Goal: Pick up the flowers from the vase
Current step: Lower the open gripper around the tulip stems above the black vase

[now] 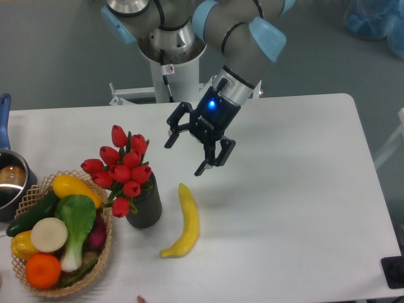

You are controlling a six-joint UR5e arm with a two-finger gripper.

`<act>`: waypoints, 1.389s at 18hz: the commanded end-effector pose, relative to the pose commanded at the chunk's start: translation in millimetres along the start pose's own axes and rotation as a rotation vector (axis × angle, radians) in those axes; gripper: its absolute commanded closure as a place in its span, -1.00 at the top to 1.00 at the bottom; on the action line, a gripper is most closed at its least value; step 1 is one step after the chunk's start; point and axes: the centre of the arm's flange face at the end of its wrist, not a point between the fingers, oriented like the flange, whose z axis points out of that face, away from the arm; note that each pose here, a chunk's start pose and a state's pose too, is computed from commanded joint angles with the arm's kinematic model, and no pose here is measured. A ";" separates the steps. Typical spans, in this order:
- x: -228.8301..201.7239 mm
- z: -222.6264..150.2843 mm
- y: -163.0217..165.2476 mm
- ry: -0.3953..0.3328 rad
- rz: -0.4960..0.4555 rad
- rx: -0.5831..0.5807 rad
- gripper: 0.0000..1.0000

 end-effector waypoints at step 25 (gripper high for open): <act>0.3 64.5 -24.6 0.124 0.044 0.046 1.00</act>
